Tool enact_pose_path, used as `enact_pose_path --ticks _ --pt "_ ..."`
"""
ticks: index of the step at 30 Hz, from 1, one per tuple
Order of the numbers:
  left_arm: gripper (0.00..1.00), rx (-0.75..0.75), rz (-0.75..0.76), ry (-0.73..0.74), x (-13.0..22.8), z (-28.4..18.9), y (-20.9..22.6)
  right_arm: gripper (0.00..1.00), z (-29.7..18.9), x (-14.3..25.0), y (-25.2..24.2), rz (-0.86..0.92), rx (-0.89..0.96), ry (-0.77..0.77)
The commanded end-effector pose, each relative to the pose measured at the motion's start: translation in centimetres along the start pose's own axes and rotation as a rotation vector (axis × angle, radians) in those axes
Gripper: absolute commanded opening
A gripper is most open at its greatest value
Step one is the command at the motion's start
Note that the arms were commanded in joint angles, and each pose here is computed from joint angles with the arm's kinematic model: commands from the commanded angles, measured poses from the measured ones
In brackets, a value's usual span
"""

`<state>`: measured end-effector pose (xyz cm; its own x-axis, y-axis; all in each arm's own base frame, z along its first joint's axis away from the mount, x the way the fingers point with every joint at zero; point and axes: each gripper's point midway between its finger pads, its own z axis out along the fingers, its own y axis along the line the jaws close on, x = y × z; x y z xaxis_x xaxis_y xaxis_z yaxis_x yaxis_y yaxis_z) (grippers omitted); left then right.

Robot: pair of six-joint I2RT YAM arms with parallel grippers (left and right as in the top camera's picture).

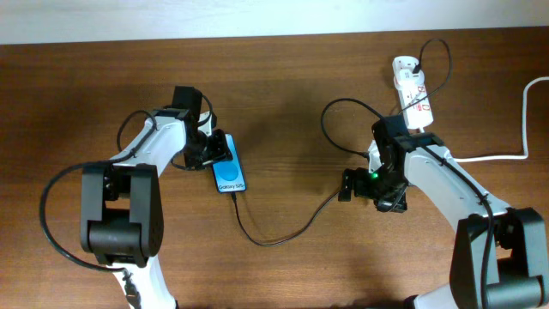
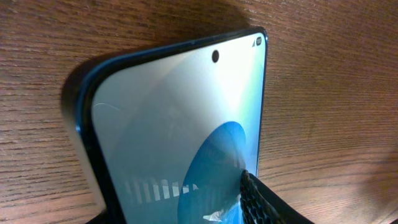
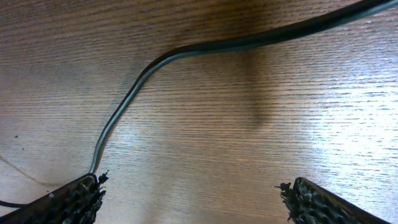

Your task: Plug charger to phone and switch on socket

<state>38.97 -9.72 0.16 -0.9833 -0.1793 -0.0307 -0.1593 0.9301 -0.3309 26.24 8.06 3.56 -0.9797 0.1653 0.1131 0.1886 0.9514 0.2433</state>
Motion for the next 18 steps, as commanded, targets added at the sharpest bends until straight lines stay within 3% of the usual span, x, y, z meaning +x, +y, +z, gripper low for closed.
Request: enact_pose_path --ticks 1,9,18 --pt "0.43 -0.155 -0.050 0.094 2.5 3.2 4.7 0.98 -0.2 0.1 -0.2 -0.003 0.010 -0.012" --pt "0.47 0.025 -0.063 0.147 3.3 3.3 1.6 0.98 -0.2 0.1 -0.2 -0.003 0.010 -0.012" --pt "0.53 0.055 -0.066 0.158 3.5 3.3 1.1 0.98 -0.2 0.1 -0.2 -0.003 0.010 -0.012"
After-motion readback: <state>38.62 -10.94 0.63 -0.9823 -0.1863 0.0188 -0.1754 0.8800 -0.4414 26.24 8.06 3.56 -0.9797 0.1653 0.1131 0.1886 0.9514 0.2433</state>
